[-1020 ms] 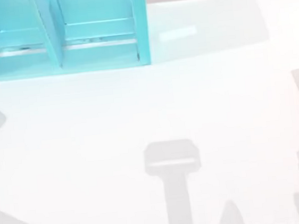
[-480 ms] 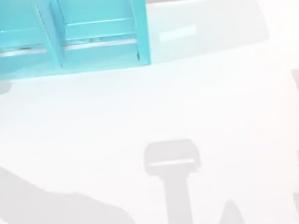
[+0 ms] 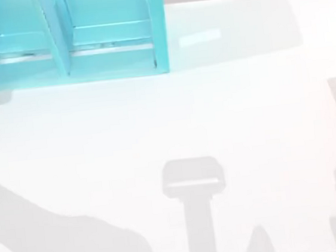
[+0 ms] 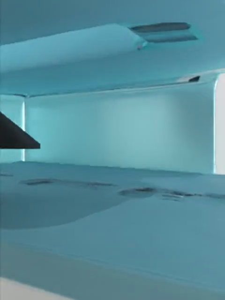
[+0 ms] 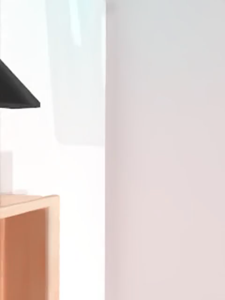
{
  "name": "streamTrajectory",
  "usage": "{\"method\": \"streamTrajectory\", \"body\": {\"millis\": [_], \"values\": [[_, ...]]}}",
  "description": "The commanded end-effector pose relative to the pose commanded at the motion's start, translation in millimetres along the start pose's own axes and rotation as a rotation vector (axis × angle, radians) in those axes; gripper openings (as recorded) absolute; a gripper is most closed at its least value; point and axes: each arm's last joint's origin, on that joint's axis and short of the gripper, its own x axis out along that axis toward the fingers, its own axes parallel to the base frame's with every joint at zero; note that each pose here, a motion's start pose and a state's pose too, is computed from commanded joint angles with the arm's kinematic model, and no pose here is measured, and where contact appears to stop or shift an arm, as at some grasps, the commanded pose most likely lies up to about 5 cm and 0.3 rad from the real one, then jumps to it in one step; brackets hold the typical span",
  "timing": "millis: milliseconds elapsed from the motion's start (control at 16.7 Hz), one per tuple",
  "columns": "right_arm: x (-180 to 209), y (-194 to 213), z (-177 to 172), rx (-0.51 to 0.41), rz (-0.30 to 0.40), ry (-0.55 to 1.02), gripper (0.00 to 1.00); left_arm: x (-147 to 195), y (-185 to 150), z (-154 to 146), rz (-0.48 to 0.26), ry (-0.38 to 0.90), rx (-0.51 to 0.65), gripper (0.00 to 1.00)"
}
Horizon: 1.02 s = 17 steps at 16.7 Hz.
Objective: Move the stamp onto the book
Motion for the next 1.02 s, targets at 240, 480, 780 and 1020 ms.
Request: {"method": "streamTrajectory", "body": {"millis": [240,480,780,1020], "values": [[0.0,0.0,0.0,0.000,0.000,0.000,1.00,0.0,0.0,0.0,0.000,0.000,0.000,0.47],[0.0,0.0,0.0,0.000,0.000,0.000,1.00,0.0,0.0,0.0,0.000,0.000,0.000,0.17],[0.0,0.0,0.0,0.000,0.000,0.000,1.00,0.0,0.0,0.0,0.000,0.000,0.000,0.00],[0.0,0.0,0.0,0.000,0.000,0.000,1.00,0.0,0.0,0.0,0.000,0.000,0.000,0.00]]}}
